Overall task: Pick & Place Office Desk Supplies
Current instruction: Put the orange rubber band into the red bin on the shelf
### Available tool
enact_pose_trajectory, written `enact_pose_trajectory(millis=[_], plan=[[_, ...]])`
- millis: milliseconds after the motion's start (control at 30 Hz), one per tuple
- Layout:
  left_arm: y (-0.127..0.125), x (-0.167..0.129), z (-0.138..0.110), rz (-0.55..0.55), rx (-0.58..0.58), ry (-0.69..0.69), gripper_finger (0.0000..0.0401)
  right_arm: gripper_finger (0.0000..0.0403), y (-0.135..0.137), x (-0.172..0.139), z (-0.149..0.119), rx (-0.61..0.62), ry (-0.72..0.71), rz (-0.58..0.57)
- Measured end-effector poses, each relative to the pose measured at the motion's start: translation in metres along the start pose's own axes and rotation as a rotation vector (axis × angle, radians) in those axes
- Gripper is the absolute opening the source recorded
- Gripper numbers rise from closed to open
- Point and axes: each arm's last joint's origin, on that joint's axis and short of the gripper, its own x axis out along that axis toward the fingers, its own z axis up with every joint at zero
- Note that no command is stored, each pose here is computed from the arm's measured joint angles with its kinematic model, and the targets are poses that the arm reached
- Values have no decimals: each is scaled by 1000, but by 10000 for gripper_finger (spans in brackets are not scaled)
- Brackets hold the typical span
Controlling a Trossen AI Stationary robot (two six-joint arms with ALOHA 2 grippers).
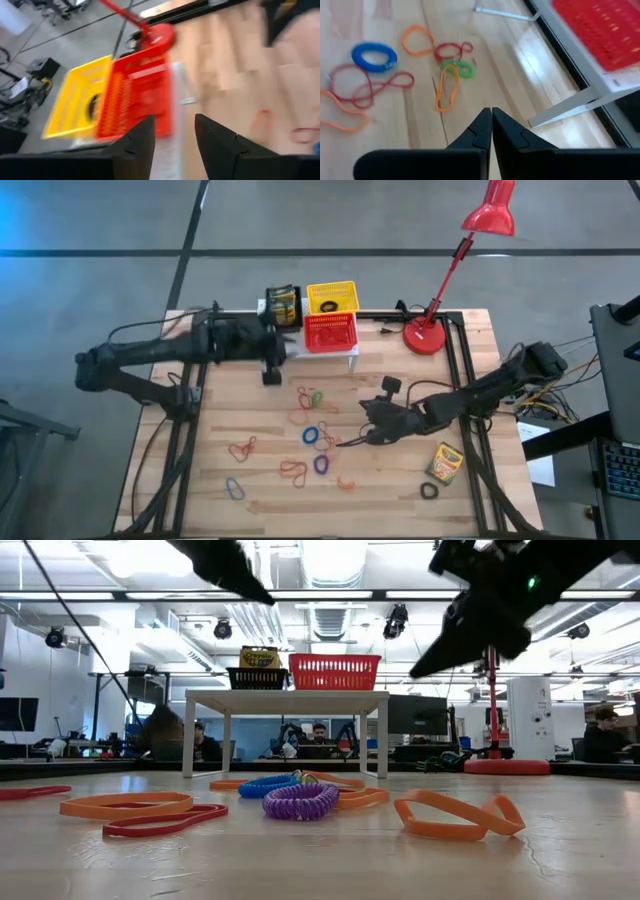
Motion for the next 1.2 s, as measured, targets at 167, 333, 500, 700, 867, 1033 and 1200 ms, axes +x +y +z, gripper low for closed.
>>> enact_pose_trajectory(millis=[167,333,500,700,867,1033,1200], plan=[[-58,0,10,-77,21,0,133,35,-11,-13,-5,92,11,45],[-105,5,-8,-142,-20,-11,131,76,-16,-14,-26,174,44,81],[-132,17,-43,-165,-138,-22,131,123,-12,-4,-43,260,32,124],[-150,30,-84,-173,-334,-3,131,166,-5,23,-53,292,13,263],[-169,37,-105,-177,-468,39,131,184,-1,50,-50,210,29,272],[-190,39,-111,-175,-536,44,131,181,8,77,-40,81,40,306],[-206,44,-109,-154,-567,9,131,169,9,95,-26,50,30,337]])
